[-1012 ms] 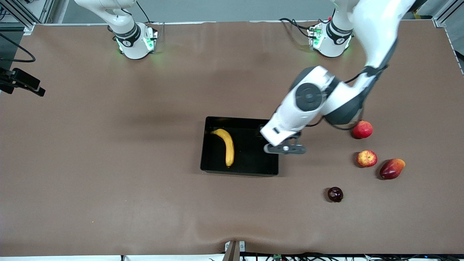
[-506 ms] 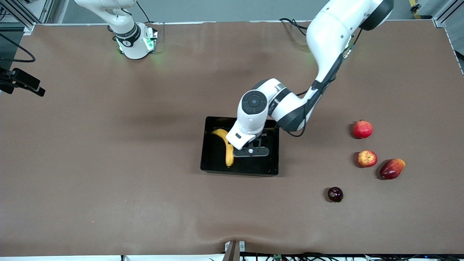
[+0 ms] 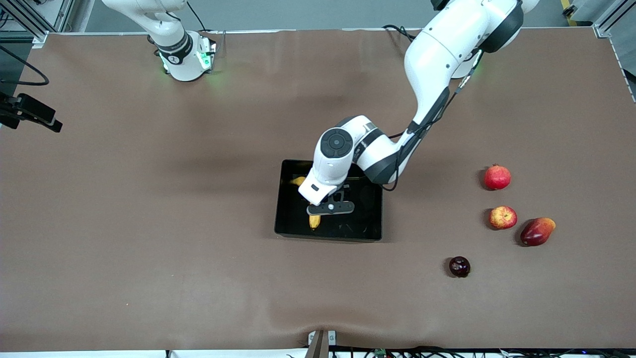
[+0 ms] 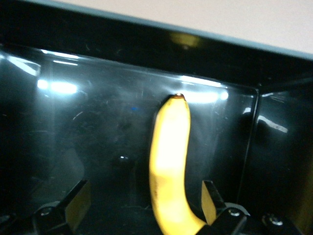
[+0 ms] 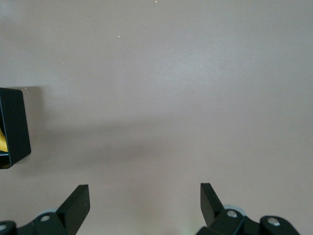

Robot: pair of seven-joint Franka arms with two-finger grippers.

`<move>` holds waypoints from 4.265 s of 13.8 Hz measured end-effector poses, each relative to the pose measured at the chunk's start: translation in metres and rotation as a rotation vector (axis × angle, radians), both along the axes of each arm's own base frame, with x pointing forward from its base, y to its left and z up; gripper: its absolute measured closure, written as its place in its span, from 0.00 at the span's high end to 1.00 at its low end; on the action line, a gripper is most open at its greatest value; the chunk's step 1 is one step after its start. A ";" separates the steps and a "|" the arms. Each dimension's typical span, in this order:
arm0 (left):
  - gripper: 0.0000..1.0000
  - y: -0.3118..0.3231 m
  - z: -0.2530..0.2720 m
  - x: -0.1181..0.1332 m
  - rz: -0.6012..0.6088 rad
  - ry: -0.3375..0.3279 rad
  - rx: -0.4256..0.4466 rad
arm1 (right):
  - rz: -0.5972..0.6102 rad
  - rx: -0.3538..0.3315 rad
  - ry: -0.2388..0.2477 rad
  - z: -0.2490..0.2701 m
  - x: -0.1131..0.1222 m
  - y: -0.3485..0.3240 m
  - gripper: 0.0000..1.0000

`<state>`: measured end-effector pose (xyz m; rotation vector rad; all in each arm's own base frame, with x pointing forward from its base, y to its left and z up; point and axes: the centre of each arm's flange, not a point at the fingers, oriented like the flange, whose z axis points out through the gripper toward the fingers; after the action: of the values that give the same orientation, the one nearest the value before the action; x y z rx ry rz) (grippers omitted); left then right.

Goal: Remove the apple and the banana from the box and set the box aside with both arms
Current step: 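Lower the left gripper and grasp the banana in the tray, then carry the banana to the fruits while the right gripper reaches the tray, then place the banana on the table while the right gripper grasps the tray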

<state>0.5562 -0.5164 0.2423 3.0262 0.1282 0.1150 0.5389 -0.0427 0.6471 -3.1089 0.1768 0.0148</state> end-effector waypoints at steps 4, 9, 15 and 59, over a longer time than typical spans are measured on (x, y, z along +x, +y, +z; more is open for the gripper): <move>1.00 -0.015 -0.028 -0.010 -0.006 -0.038 0.009 | 0.004 0.000 0.003 -0.002 0.001 0.002 1.00; 0.93 -0.025 -0.060 -0.018 -0.017 -0.069 0.027 | 0.011 0.001 0.007 -0.004 0.003 0.006 1.00; 0.49 -0.032 -0.068 -0.023 -0.034 -0.087 0.050 | 0.033 0.020 -0.015 -0.007 0.010 0.020 1.00; 0.39 0.459 0.047 0.117 -0.079 0.007 0.164 | 0.076 0.058 0.055 -0.217 0.093 0.280 1.00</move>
<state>0.6727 -0.0574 0.2897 3.1898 -0.0004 0.1140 0.6319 0.2373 0.4303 -3.0569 0.0576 0.1047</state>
